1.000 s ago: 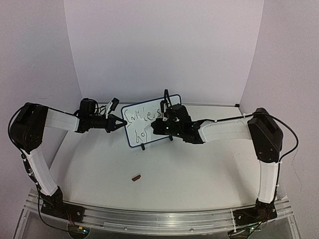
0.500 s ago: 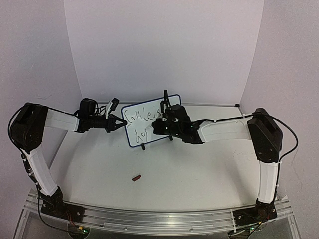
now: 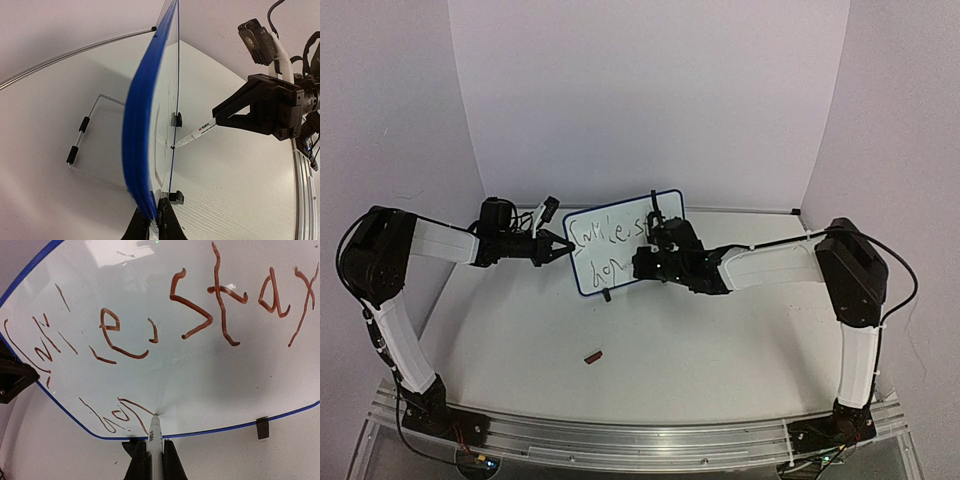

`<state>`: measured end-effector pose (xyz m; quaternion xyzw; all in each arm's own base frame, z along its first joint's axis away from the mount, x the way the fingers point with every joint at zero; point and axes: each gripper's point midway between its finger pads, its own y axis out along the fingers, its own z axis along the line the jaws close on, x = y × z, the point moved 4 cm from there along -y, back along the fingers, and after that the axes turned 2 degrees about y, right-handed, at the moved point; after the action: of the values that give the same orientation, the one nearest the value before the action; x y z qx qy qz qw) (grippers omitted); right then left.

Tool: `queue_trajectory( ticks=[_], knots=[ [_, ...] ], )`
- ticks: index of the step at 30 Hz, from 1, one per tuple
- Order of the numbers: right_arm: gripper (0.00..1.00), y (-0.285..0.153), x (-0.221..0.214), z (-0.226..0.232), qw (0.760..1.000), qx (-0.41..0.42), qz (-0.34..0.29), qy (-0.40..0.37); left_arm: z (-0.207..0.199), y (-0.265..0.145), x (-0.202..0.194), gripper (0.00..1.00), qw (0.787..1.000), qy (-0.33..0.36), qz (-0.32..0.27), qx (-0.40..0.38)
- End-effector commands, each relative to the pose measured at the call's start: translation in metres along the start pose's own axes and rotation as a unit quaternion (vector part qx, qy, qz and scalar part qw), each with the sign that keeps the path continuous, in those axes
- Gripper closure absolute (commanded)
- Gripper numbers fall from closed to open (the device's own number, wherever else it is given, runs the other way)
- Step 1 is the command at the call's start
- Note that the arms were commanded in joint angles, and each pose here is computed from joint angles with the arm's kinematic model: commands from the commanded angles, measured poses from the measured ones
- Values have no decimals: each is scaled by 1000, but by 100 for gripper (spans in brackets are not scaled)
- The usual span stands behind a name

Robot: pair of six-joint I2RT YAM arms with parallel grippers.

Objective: Write a sentence on the whiteboard

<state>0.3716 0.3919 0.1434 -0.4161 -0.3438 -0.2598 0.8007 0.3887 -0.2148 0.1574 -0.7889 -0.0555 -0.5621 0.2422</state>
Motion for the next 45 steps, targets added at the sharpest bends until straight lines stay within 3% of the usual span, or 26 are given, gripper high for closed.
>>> queue_trajectory(
  ticks=[1, 18, 45],
  knots=[
    [100, -8, 17, 8, 1000, 15, -16, 2, 11, 0, -16, 100, 999, 9, 30, 44],
    [100, 7, 13, 22, 999, 52, -1, 0, 12, -1, -15, 100, 998, 9, 30, 45],
    [100, -6, 14, -3, 1000, -16, -23, 9, 11, -1, -15, 100, 998, 10, 29, 45]
  ],
)
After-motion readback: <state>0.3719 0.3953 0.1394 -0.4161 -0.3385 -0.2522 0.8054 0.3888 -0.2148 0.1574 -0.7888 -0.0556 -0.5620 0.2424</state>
